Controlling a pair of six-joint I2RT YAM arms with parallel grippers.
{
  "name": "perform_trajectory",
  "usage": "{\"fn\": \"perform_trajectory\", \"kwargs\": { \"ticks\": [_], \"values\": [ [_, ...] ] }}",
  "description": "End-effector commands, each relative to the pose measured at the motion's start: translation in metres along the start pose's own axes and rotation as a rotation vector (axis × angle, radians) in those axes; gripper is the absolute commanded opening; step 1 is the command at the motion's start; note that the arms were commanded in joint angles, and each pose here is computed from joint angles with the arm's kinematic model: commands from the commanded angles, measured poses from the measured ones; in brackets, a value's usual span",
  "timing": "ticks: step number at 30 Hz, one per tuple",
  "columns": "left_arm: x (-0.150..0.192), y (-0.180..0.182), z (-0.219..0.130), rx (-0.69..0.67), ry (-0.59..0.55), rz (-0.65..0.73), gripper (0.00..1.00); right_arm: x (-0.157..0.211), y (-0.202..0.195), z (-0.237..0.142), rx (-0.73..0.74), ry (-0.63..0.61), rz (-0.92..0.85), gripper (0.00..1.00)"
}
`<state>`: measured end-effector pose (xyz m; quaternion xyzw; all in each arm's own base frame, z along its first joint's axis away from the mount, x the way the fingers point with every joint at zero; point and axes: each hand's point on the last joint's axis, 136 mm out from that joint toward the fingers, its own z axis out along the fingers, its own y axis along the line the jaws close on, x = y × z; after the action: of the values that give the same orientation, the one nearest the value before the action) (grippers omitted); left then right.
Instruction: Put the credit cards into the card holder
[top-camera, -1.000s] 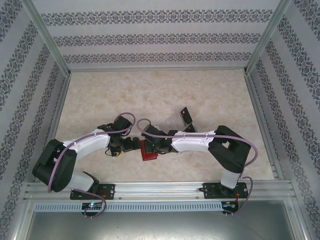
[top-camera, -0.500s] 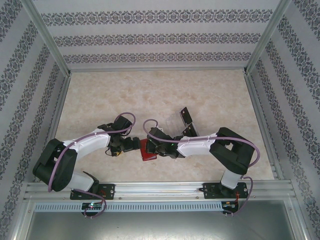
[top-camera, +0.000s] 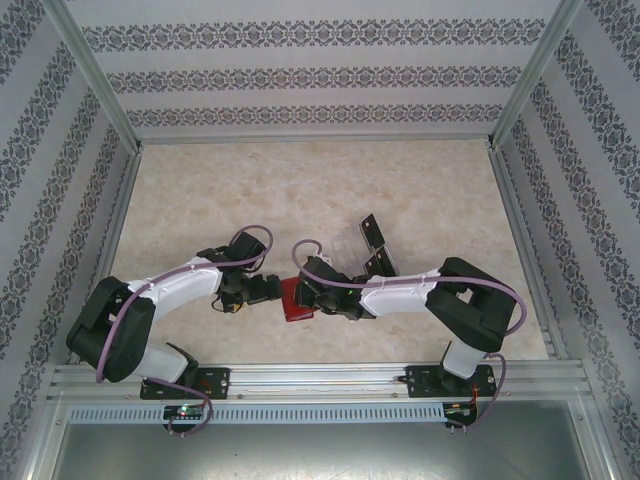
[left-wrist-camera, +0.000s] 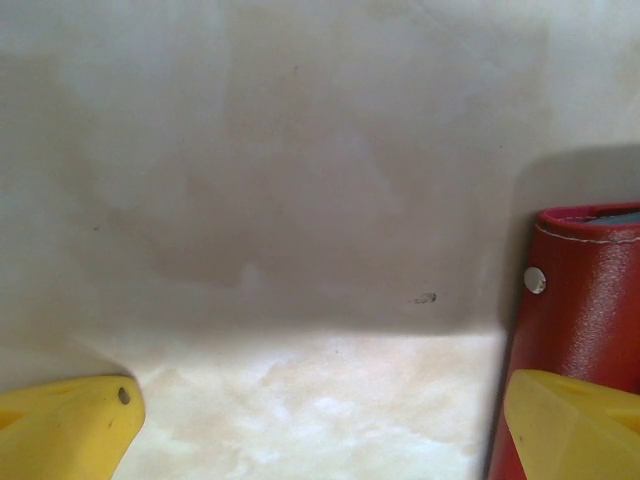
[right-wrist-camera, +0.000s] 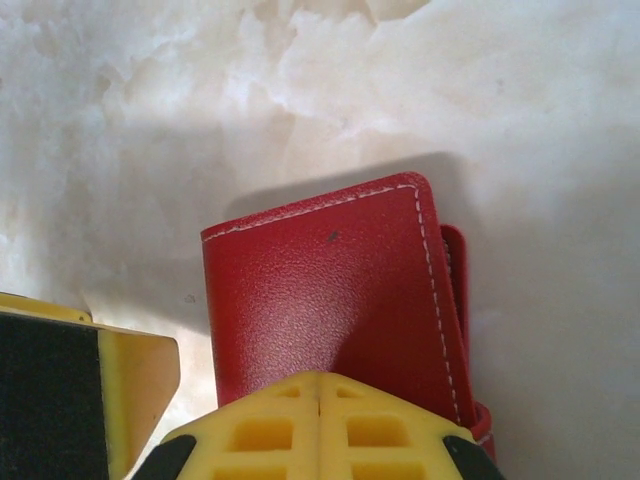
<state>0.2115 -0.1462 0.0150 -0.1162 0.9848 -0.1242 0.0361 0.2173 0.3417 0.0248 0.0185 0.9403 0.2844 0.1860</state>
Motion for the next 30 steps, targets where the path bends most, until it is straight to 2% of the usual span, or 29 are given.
{"fn": "perform_trajectory", "kwargs": {
  "ticks": [1, 7, 15, 21, 30],
  "values": [
    [0.026, 0.036, 0.022, -0.141, 0.092, -0.017, 0.97, 0.054, -0.127, -0.016, 0.455, 0.171, -0.028, 0.00],
    [0.026, 0.035, 0.023, -0.141, 0.094, -0.015, 0.97, 0.054, -0.121, -0.011, 0.444, 0.181, -0.048, 0.00],
    [0.025, 0.033, 0.022, -0.138, 0.090, -0.013, 0.97, 0.074, -0.129, 0.012, 0.482, 0.247, -0.057, 0.00],
    [0.025, 0.032, 0.022, -0.137, 0.092, -0.007, 0.97, 0.080, -0.141, -0.002, 0.508, 0.236, -0.028, 0.00],
    [0.025, 0.032, 0.023, -0.137, 0.095, -0.007, 0.98, 0.075, -0.139, -0.017, 0.518, 0.220, -0.047, 0.00]
  ]
}}
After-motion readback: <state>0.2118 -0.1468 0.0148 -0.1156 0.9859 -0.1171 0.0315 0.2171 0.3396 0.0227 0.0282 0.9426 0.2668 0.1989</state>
